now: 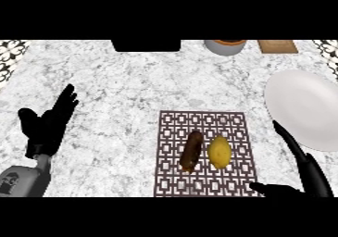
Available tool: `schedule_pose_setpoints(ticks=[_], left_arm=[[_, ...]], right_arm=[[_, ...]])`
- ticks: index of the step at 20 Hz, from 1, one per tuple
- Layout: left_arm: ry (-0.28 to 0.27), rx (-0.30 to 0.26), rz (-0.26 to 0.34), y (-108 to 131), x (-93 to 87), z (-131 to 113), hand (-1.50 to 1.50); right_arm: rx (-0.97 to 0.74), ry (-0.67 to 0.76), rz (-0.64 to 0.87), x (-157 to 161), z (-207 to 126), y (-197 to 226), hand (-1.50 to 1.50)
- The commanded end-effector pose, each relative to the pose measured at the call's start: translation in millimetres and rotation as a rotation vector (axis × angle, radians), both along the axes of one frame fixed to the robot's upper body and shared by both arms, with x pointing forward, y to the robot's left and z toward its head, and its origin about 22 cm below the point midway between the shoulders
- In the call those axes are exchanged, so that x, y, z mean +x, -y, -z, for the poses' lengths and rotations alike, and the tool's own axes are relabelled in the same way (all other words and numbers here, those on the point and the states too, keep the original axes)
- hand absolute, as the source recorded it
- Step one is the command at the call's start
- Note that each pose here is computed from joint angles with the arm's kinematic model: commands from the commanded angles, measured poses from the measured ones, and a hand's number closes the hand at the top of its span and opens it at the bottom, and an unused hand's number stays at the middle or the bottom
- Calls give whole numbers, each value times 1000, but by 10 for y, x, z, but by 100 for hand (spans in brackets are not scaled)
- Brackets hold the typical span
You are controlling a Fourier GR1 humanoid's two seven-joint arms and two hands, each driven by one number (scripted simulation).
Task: Pick the lemon from the placemat and place it in the plate
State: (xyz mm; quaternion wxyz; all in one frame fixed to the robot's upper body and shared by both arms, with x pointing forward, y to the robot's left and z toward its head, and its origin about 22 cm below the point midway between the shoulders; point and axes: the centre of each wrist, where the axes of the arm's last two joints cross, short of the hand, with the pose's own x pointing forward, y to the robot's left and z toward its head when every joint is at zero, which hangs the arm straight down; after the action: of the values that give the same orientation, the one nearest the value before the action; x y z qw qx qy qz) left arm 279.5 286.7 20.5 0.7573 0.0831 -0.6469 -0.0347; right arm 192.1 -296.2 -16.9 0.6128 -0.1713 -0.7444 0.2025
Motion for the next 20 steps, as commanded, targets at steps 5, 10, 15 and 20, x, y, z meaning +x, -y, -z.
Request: schedule_pose_setpoints(ticks=[5,10,15,20], left_arm=[[-2,-3,6,-189,-71,-15,0],[-29,-8,9,30,-83,-35,0],[4,-7,14,-26,67,49,0],[-3,-10,17,164,73,-10,0]], right_arm=[[-138,-156,-51,-23,-229,-219,-150],[-236,-239,-73,201,-258,-596,-150],[-395,-308,-50,238,-367,-606,-150],[-481,-393,-85,379,-505,-680,-150]])
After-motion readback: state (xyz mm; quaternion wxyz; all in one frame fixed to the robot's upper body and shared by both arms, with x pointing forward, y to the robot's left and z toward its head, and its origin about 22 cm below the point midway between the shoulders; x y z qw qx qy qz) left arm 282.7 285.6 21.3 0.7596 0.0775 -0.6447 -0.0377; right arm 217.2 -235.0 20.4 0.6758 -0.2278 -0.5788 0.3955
